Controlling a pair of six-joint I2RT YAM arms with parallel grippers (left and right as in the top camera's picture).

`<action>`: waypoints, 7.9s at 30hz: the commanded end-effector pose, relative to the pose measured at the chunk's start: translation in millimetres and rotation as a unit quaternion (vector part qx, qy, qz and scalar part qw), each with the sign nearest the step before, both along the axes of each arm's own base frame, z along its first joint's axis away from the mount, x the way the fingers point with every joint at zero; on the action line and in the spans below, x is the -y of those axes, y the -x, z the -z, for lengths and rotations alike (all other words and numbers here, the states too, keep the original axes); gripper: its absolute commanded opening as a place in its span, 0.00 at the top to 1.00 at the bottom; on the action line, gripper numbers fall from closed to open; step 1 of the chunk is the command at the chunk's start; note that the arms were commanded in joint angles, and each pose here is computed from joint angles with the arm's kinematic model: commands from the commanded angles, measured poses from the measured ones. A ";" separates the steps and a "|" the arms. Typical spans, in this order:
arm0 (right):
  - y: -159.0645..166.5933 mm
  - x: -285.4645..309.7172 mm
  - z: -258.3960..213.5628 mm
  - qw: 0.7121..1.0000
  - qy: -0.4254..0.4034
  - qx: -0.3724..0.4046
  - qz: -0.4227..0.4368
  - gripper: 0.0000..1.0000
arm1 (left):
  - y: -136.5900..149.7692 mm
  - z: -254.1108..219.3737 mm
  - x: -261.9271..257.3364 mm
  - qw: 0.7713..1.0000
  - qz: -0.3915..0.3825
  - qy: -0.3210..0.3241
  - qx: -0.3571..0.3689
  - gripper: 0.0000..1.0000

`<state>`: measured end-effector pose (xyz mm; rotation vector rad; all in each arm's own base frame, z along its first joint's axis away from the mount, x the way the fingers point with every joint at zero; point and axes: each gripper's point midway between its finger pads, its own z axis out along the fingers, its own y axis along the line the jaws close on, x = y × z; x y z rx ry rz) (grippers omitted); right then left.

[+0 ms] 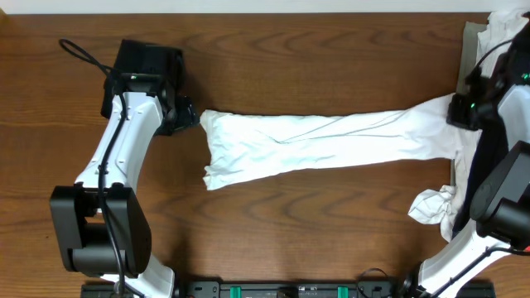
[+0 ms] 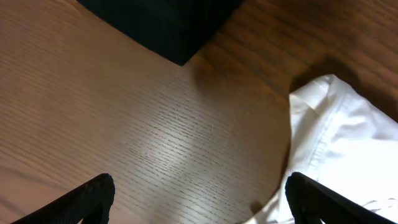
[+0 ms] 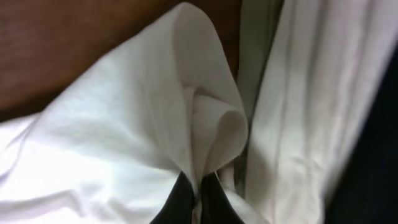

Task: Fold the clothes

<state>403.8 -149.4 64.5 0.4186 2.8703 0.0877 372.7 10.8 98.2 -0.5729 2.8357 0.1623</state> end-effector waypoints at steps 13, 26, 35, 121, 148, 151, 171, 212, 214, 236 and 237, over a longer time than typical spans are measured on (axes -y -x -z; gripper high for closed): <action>-20.0 -116.4 -95.1 0.987 -0.115 0.012 -0.112 0.99 | -1.7 -9.5 -1.5 1.000 0.006 -0.002 0.012 0.00; 1.9 -275.6 -85.0 0.956 -0.132 -0.028 -0.261 0.99 | -3.7 -10.0 -1.5 1.000 0.006 -0.002 0.016 0.02; 15.7 -331.1 -39.3 0.944 -0.092 -0.029 -0.316 0.99 | -4.0 -10.0 -1.4 1.000 0.006 -0.002 0.017 0.02; 14.7 -411.7 -90.4 0.885 -0.207 0.198 -0.367 0.83 | -4.0 -10.0 -1.4 1.000 0.003 -0.001 0.018 0.02; -2.6 -432.2 28.3 0.898 -0.206 0.127 -0.366 0.92 | -2.3 -7.7 -1.2 1.000 0.001 0.000 0.015 0.02; 0.7 -440.0 -7.4 0.883 -0.232 0.153 -0.379 0.92 | -2.3 -7.7 -1.2 1.000 0.001 0.000 0.015 0.02; 94.2 -437.3 29.8 0.897 -0.206 0.013 -0.390 0.94 | -1.9 -7.3 -1.4 1.000 -0.005 0.001 0.015 0.02; 44.3 -321.5 -10.4 0.946 -0.030 0.094 -0.309 0.79 | 23.5 8.1 65.9 0.980 0.058 0.189 -0.035 0.02; 45.2 -320.8 2.5 0.948 -0.028 0.078 -0.308 0.80 | 25.6 11.9 66.0 0.979 0.061 0.189 -0.038 0.02; 49.8 -322.3 50.4 0.950 -0.032 0.024 -0.310 0.85 | 78.6 73.6 76.9 0.967 0.038 0.229 -0.103 0.02; 49.7 -322.3 50.4 0.950 -0.032 0.024 -0.310 0.85 | 82.0 76.8 76.8 0.967 0.037 0.229 -0.107 0.02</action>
